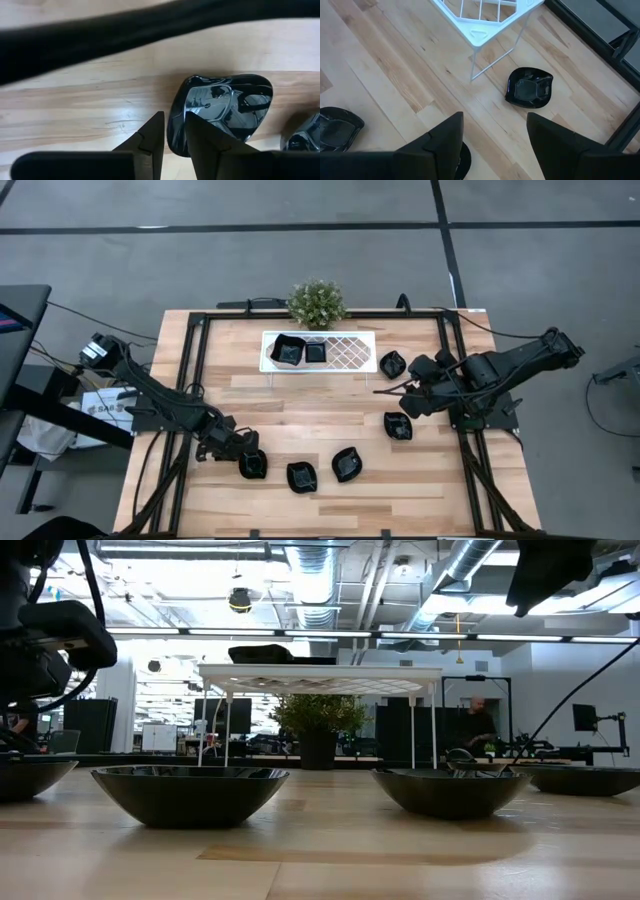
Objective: Pick & Place Mini shaped plates
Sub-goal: Put the leaf shaped plate on the shelf
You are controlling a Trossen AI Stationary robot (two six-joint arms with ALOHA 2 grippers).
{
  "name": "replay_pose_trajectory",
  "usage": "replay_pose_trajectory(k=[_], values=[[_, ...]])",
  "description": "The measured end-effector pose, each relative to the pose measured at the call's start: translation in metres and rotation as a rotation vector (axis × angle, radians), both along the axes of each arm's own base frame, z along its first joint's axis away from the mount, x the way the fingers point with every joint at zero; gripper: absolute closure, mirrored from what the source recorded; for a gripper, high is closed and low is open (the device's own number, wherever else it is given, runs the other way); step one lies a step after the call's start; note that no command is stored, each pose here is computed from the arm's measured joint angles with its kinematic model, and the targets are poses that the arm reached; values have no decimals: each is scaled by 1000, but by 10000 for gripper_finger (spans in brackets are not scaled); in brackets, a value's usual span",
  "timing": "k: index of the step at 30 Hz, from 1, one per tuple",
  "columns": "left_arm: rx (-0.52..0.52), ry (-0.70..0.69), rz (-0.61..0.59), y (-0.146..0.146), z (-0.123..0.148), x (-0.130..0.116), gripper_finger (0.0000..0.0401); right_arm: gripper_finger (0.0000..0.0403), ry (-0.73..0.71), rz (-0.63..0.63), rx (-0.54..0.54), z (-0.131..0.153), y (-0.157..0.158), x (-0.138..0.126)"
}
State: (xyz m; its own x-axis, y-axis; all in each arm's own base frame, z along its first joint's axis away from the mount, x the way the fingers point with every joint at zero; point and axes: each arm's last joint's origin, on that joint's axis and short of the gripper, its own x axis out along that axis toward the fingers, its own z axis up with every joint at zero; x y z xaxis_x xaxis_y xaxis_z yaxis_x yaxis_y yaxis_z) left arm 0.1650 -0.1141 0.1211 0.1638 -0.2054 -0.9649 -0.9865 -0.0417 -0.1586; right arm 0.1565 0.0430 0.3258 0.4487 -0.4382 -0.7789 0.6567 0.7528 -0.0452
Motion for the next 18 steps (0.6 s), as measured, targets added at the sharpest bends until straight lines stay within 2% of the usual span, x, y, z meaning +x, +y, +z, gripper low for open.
replay_pose_trajectory(k=[13,18], values=[[7,1,-24,-6,-16,8,324,189,-18,0,7,1,1,2],[9,-4,-43,-6,-16,8,353,189,-20,1,8,1,1,2]])
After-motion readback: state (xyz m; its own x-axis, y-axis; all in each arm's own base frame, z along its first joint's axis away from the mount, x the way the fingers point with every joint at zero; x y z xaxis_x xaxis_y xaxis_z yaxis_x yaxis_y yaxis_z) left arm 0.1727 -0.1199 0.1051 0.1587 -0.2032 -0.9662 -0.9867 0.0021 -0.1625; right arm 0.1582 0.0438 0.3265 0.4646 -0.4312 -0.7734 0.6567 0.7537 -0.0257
